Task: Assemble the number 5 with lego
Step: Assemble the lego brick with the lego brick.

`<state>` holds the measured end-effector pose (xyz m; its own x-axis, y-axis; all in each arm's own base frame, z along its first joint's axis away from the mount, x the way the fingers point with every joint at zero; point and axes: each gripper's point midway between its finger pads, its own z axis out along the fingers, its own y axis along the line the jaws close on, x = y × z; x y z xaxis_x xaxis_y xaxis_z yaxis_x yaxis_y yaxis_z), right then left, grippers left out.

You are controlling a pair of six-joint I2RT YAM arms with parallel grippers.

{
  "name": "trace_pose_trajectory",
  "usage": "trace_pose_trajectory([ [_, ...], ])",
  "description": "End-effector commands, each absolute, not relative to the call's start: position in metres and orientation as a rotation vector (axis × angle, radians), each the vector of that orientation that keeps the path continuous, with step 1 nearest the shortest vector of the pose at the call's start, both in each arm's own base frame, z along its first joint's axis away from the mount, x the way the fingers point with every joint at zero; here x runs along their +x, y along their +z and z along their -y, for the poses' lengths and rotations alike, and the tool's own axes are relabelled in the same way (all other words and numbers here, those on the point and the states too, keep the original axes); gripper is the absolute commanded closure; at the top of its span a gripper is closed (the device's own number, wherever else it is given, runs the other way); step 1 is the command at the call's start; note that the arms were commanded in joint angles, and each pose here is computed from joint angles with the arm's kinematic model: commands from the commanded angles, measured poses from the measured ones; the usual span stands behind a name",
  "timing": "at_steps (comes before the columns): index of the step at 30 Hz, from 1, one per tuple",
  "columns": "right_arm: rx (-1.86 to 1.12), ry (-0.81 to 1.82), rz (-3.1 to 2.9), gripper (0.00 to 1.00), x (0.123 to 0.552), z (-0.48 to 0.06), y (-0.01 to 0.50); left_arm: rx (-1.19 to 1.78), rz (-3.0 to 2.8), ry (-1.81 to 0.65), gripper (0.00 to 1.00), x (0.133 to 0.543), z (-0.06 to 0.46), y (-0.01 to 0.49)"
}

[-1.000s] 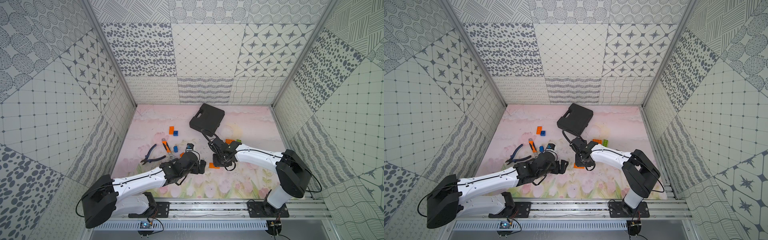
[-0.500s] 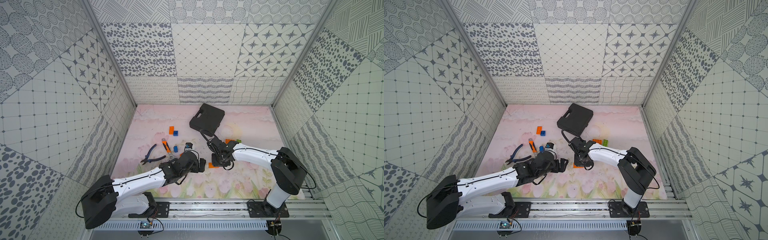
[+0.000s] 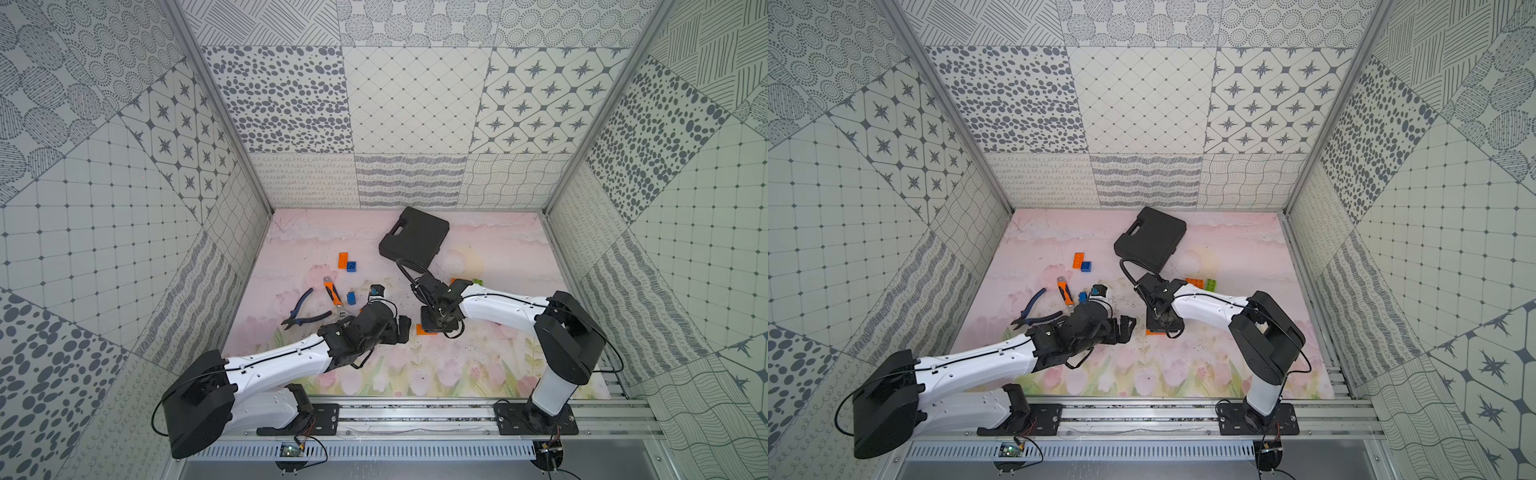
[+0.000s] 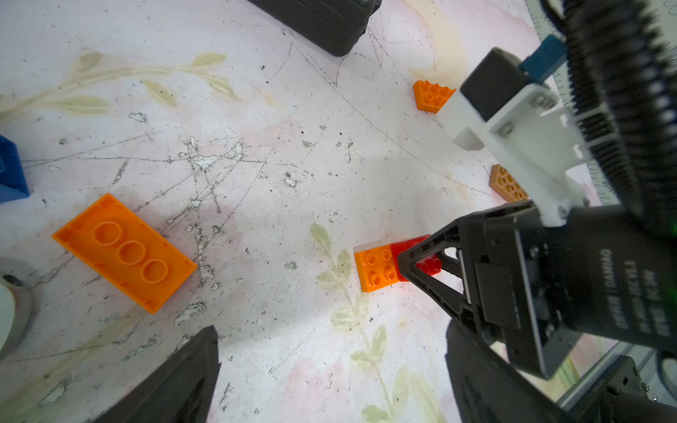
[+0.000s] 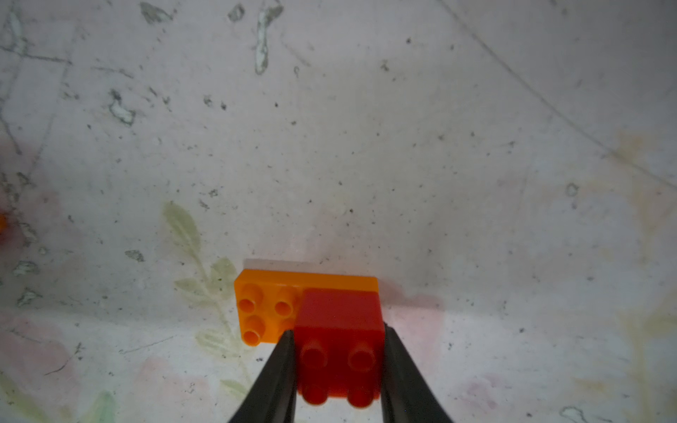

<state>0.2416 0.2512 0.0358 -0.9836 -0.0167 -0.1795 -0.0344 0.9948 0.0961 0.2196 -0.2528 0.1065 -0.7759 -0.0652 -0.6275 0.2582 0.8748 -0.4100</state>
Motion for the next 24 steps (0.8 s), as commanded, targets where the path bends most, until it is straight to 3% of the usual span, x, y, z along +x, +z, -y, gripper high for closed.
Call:
trace_pose_trajectory([
  [1, -0.053, 0.050, -3.036, 0.68, 0.231, -0.243, 0.001, 0.108, -2.349, -0.655, 0.00, 0.225, 0.254, 0.112],
  [14, -0.071, -0.191, -3.197, 0.71, 0.202, -0.218, -0.064, 0.098, -2.345, -0.653, 0.00, 0.225, 0.250, 0.113],
  [24, 0.002, -0.052, -3.020, 0.69, 0.229, -0.211, 0.002, 0.174, -2.344, -0.691, 0.00, 0.225, 0.265, 0.120],
])
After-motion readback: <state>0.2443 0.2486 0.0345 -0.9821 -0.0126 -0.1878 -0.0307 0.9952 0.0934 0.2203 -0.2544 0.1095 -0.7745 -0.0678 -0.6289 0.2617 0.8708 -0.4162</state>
